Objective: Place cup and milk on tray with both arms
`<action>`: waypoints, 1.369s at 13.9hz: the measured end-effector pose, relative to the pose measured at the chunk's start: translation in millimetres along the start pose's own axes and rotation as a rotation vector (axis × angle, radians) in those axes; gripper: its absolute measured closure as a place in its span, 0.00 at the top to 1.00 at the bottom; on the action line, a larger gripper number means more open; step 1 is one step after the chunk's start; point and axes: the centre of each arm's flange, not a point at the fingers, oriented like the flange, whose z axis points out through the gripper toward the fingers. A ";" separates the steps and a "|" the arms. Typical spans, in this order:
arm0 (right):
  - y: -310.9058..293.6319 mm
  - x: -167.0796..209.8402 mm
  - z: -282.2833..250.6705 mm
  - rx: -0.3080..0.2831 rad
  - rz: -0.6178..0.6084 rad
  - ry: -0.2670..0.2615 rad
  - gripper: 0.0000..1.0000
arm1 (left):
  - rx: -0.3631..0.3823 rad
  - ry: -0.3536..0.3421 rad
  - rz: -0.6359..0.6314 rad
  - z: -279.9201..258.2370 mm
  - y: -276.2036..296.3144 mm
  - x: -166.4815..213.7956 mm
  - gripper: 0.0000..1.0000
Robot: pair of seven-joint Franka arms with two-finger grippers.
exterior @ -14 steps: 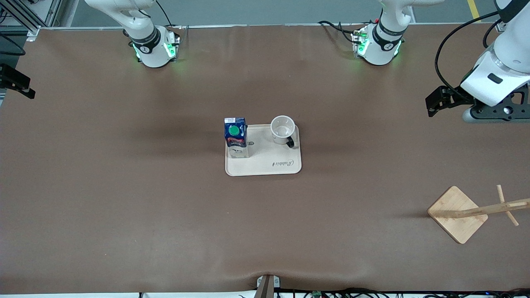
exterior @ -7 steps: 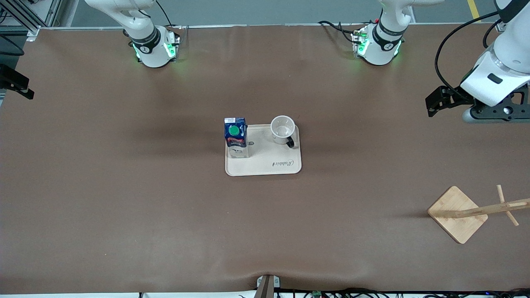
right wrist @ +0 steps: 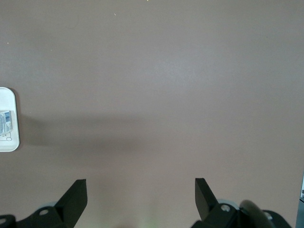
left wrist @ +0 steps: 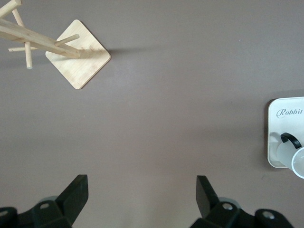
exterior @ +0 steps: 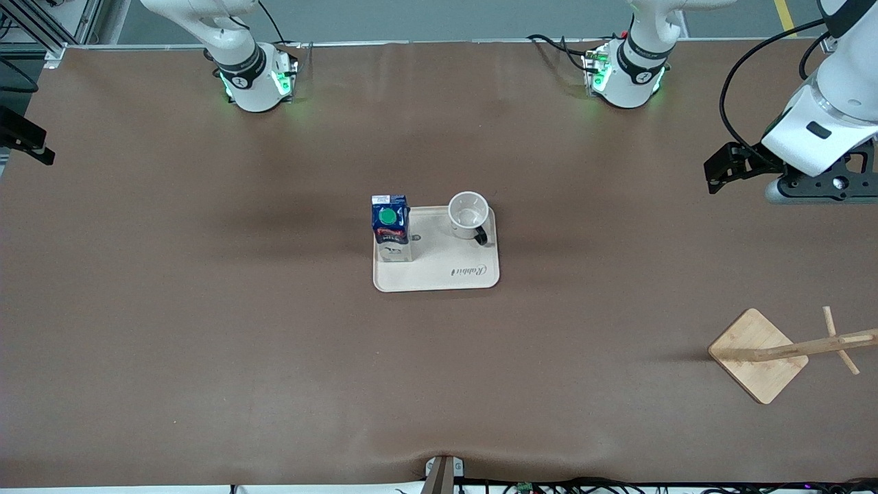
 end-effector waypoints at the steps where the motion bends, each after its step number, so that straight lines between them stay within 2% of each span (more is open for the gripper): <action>1: 2.3 -0.4 0.1 0.000 0.004 0.000 1.00 | 0.000 0.000 0.000 0.0 0.3 0.0 1.00; 19: 5.6 -0.3 1.3 0.002 0.011 -0.001 1.00 | 0.000 0.000 0.001 1.5 0.7 1.1 1.00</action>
